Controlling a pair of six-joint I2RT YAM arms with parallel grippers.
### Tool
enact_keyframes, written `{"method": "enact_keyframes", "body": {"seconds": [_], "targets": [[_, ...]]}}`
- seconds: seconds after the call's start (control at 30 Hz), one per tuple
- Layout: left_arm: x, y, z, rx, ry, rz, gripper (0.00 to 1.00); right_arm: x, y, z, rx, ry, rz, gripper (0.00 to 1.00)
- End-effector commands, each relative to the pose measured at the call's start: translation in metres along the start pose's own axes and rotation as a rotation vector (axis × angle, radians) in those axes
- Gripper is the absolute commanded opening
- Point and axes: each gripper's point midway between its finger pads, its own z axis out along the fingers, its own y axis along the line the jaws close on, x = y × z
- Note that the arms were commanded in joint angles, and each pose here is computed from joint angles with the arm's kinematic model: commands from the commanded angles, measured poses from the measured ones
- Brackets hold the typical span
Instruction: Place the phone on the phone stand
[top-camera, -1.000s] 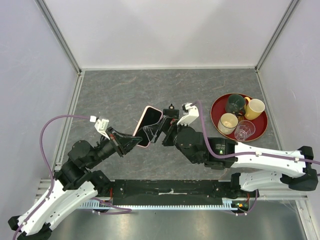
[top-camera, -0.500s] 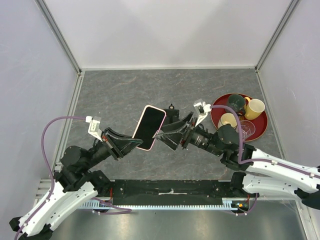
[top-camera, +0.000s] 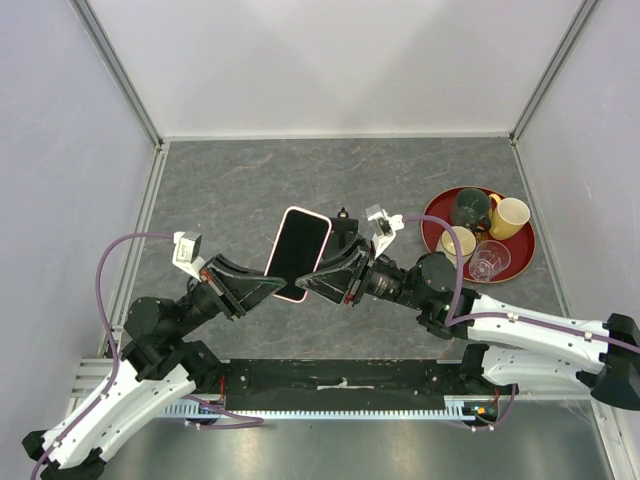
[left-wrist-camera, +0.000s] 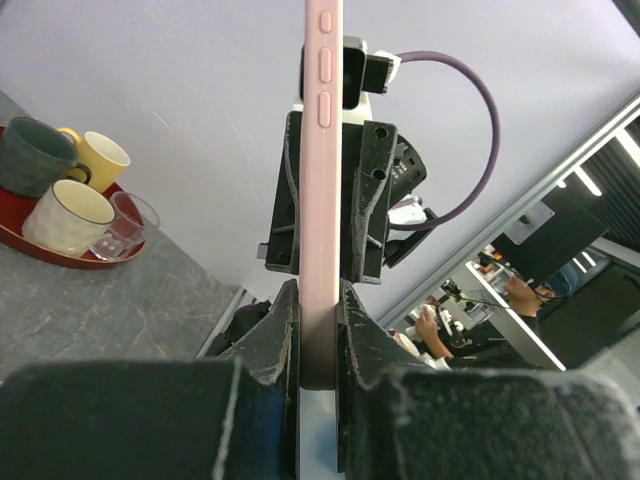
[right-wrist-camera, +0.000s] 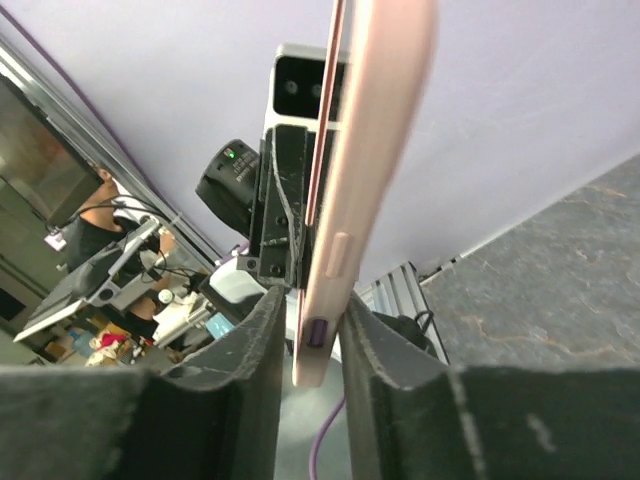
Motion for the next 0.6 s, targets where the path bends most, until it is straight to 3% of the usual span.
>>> {"method": "enact_keyframes", "body": {"seconds": [0.0,0.1,0.13,0.17,0.2,0.23,0.33,0.4,0.43,0.5,0.57], "targets": [[-0.015,-0.029,-0.001,0.127,-0.065,-0.032,0.02,-0.018,0.027,0.001,-0.142,-0.09,0.008,0.3],[-0.015,-0.028,-0.002,0.123,-0.072,-0.04,0.02,-0.015,0.027,0.006,-0.144,-0.073,0.006,0.23],[-0.016,-0.029,-0.002,0.123,-0.075,-0.044,0.02,-0.013,0.026,0.007,-0.141,-0.062,0.002,0.06],[-0.016,-0.025,-0.002,0.096,-0.07,-0.042,0.05,-0.015,0.026,0.009,-0.135,-0.055,-0.025,0.0],[-0.015,-0.022,-0.002,0.068,-0.06,-0.035,0.16,-0.003,0.014,0.008,-0.079,-0.002,-0.03,0.0],[-0.016,-0.02,-0.003,0.037,-0.05,-0.022,0.47,-0.001,0.01,0.007,-0.052,0.016,-0.049,0.0],[-0.026,-0.029,-0.01,-0.07,0.011,0.091,0.79,0.006,0.002,-0.006,0.002,0.097,-0.143,0.0],[-0.015,-0.007,-0.015,-0.209,0.132,0.166,0.85,0.017,0.012,-0.015,-0.052,0.201,-0.182,0.0],[-0.027,-0.024,-0.014,-0.198,0.139,0.207,0.86,0.021,0.017,-0.017,-0.078,0.233,-0.189,0.0],[-0.006,-0.016,-0.007,-0.211,0.315,0.228,0.87,0.028,0.028,-0.021,-0.13,0.309,-0.193,0.0],[0.004,-0.038,-0.003,-0.119,0.454,0.224,0.87,0.026,0.037,-0.022,-0.166,0.332,-0.22,0.0]]}}
